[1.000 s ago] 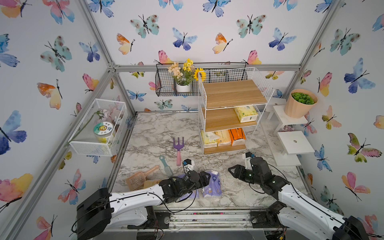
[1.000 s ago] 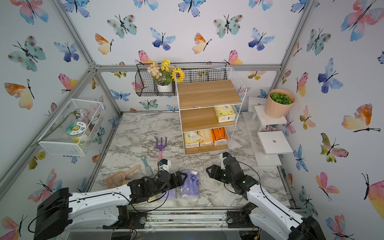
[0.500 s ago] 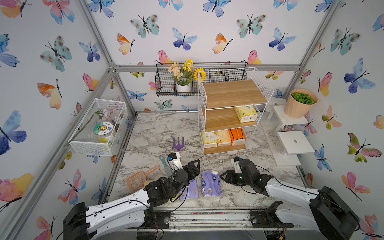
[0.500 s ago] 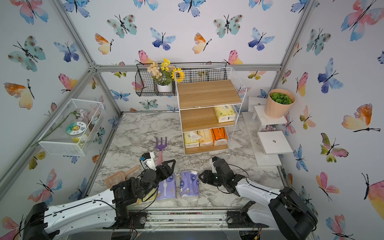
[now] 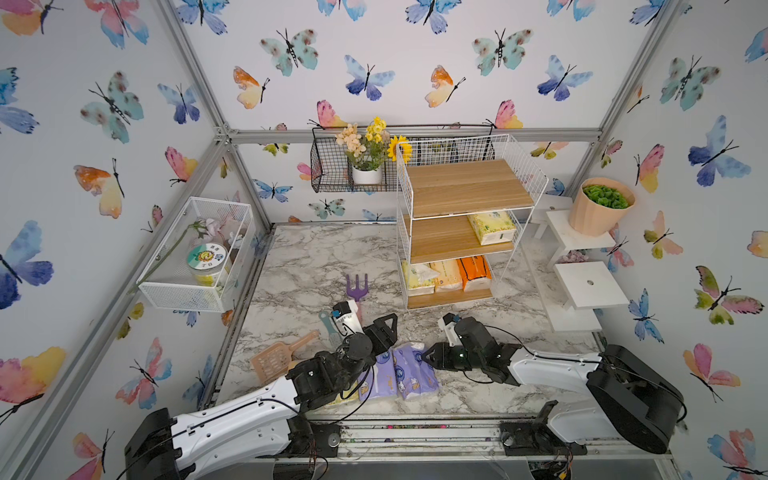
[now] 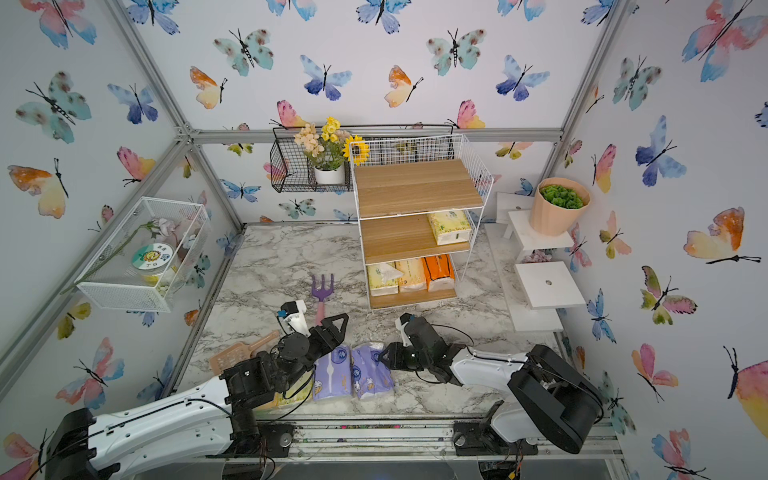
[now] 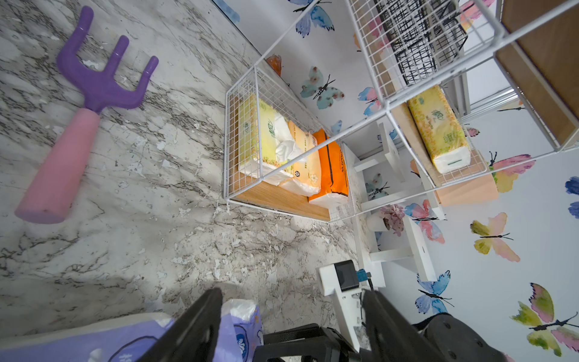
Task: Remove the tissue boxes from the shelf
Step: Place the box of tissues at the center of the board, then pick up a box of tissues from the shelf.
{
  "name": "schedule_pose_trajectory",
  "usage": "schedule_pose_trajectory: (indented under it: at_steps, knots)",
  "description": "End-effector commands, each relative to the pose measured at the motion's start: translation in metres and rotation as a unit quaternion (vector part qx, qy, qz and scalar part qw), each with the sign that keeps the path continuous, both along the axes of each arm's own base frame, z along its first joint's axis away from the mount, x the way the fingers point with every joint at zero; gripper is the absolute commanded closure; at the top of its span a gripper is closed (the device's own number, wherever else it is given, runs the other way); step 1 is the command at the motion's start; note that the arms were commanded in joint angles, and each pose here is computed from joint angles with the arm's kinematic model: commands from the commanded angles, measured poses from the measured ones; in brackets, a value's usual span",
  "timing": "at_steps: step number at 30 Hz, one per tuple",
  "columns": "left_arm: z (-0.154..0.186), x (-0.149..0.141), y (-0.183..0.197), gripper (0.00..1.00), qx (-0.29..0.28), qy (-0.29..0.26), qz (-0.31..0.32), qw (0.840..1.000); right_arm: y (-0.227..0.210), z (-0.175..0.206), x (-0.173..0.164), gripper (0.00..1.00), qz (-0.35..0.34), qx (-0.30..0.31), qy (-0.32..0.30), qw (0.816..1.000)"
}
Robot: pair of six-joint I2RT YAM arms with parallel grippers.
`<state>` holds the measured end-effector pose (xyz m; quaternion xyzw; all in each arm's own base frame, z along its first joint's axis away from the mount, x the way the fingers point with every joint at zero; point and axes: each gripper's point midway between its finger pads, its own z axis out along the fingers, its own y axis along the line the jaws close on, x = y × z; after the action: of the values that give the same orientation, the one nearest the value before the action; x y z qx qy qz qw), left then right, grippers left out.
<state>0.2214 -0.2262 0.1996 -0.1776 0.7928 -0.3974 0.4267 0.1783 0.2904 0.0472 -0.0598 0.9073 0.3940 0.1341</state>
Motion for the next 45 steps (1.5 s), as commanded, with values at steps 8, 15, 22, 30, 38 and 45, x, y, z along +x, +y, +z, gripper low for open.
schedule_pose_trajectory:
  at_steps: [8, 15, 22, 30, 38, 45]
  knots:
    - [-0.001, -0.001, -0.003, 0.25, -0.004, -0.002, -0.012, 1.000, 0.030, 0.016, -0.018, 0.61, 0.031, 0.040, 0.008, 0.999]
    - [0.002, 0.001, 0.000, 0.26, -0.018, 0.001, -0.007, 1.000, 0.003, 0.030, -0.001, 0.54, -0.042, 0.002, -0.040, 0.998]
    - [0.002, 0.001, 0.003, 0.27, -0.047, 0.008, 0.000, 0.999, -0.058, 0.117, 0.051, 0.49, -0.227, -0.012, -0.179, 0.957]
    - [0.003, -0.001, 0.005, 0.27, -0.062, 0.011, -0.001, 0.998, -0.099, 0.219, 0.105, 0.48, -0.323, -0.055, -0.270, 0.906]
    - [0.011, -0.002, 0.011, 0.27, -0.088, 0.001, 0.006, 0.996, -0.132, 0.271, 0.162, 0.46, -0.389, -0.017, -0.265, 0.882]
    - [0.016, -0.005, 0.018, 0.27, -0.106, -0.005, 0.011, 0.994, -0.154, 0.285, 0.192, 0.46, -0.451, 0.014, -0.234, 0.861]
